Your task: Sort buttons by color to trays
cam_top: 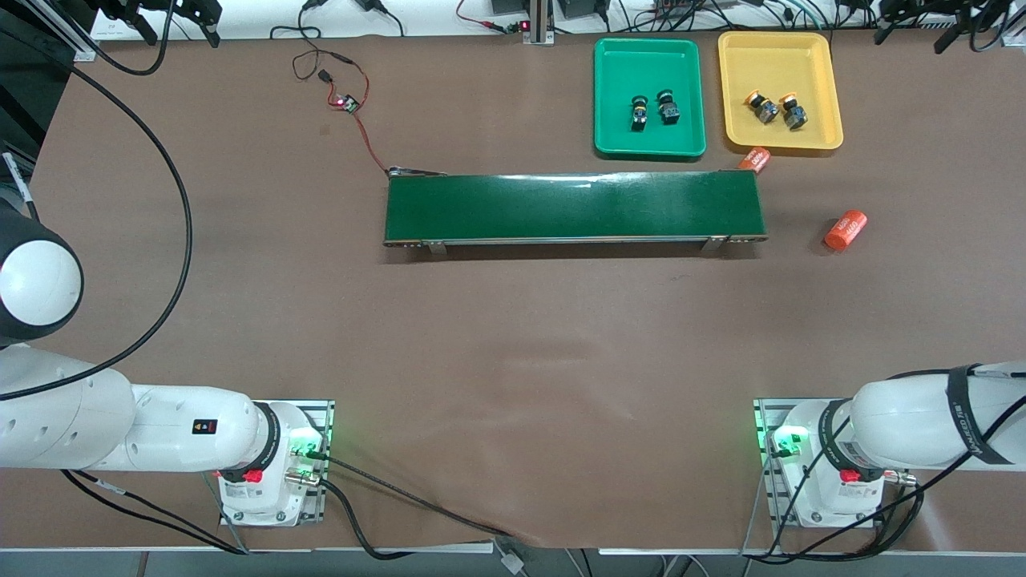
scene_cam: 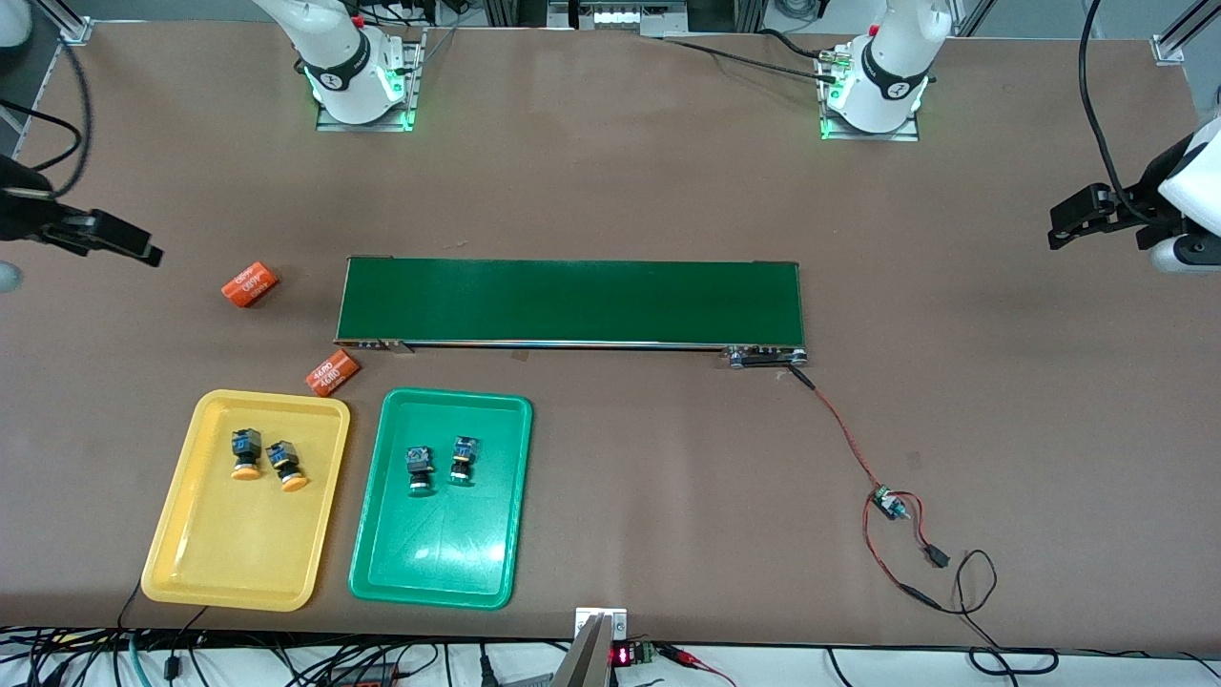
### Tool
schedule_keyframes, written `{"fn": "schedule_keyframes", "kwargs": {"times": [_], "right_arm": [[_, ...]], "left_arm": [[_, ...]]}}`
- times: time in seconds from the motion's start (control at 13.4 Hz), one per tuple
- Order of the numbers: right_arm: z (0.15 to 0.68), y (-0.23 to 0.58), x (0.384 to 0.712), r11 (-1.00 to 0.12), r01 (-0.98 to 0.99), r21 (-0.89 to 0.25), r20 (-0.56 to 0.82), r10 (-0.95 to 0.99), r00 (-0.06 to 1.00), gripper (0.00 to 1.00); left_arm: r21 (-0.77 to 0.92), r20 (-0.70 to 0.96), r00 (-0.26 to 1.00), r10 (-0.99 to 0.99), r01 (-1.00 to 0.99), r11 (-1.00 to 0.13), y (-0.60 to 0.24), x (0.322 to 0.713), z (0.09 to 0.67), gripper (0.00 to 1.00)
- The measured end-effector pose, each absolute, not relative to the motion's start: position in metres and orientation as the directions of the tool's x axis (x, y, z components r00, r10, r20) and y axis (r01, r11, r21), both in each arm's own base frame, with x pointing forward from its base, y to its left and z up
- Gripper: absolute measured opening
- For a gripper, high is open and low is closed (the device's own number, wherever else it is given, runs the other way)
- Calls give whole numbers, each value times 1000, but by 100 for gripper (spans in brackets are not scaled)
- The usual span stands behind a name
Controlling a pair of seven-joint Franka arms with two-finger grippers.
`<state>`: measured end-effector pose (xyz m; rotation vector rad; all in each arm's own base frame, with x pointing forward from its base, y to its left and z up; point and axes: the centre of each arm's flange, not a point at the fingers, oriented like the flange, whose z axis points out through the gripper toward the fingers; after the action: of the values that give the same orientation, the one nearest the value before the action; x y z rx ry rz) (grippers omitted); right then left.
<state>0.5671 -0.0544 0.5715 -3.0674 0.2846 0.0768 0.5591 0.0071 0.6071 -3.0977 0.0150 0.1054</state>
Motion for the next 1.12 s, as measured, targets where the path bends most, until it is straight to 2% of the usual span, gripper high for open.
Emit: {"fn": "schedule_keyframes", "kwargs": {"times": [0.37,1.12], "right_arm": [[580,-39,569,-992,-126,-17,-37,-125,991,100],[580,-28,569,-997,-76,-17,-39,-76,996,100]], "left_arm": [[-42,-68,998,-8,-11,-999,7,559,607,100],[-42,-68,998,-8,-11,-999,7,559,607,100]]}}
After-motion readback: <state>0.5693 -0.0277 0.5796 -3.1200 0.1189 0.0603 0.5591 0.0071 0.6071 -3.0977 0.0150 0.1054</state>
